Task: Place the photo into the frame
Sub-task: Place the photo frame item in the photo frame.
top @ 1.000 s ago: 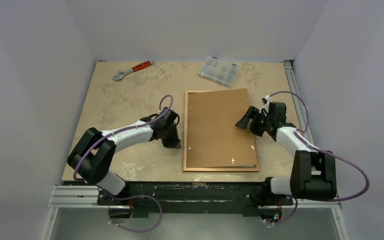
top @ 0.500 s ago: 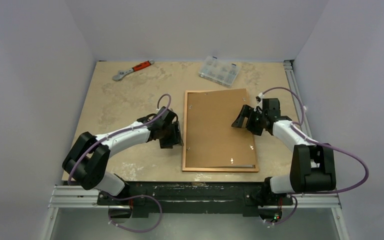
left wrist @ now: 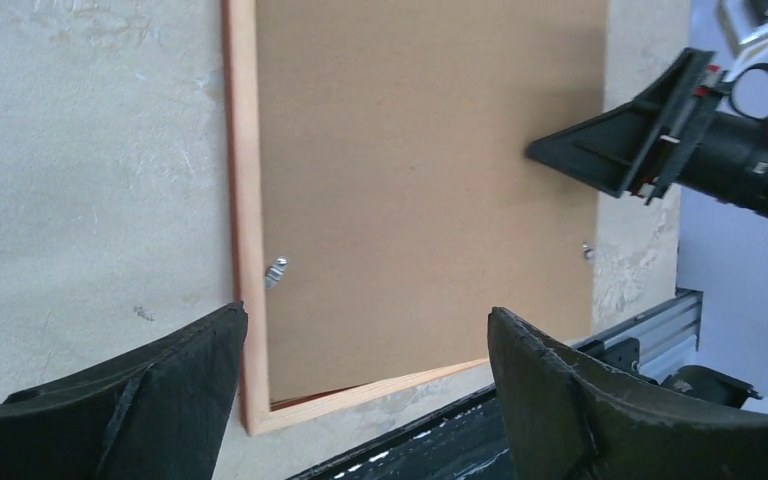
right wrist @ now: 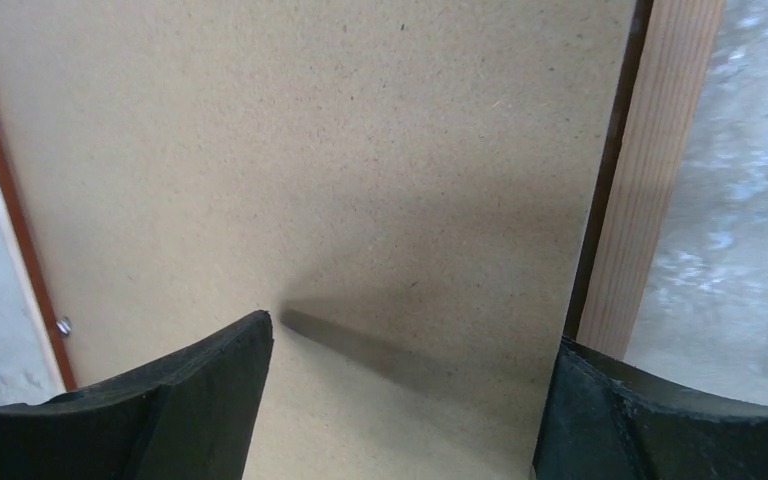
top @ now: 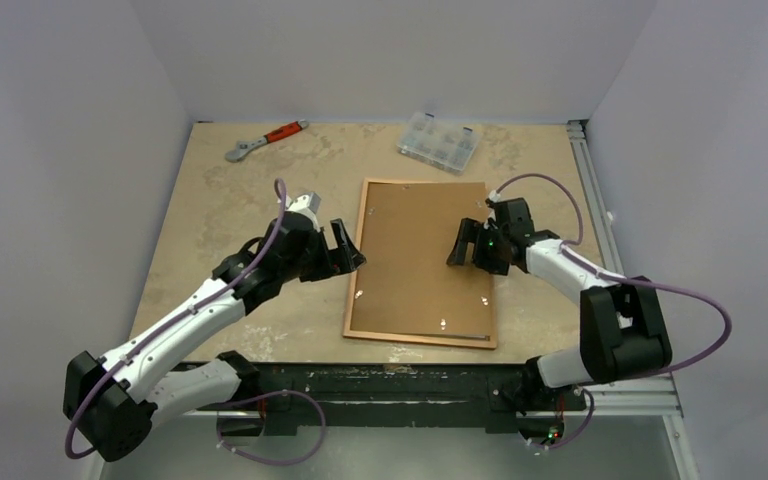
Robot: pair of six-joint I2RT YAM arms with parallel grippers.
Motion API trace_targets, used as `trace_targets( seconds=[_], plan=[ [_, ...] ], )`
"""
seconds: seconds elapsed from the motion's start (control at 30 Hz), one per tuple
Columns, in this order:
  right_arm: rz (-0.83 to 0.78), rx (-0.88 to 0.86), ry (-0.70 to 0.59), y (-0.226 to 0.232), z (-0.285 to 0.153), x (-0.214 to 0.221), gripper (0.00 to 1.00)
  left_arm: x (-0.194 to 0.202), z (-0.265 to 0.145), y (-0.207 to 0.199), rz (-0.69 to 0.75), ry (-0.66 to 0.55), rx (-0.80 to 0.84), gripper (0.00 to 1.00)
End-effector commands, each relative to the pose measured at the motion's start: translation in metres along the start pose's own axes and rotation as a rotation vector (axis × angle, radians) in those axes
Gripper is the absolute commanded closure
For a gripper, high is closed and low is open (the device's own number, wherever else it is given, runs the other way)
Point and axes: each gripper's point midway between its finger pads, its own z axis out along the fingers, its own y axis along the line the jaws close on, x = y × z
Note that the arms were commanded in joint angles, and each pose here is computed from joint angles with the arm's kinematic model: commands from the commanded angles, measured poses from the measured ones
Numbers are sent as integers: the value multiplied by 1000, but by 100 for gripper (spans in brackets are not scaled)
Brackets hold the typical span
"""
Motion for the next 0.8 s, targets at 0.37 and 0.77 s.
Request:
trace_targets(
  seconds=[0.37,0.77],
  plan=[
    [-165,54,27,59,29,-8,15,-12,-13,-12,48,-59,63,13],
    [-232,212,54,44,11,-22,3,-11,-12,-10,58,-54,50,13]
  ],
)
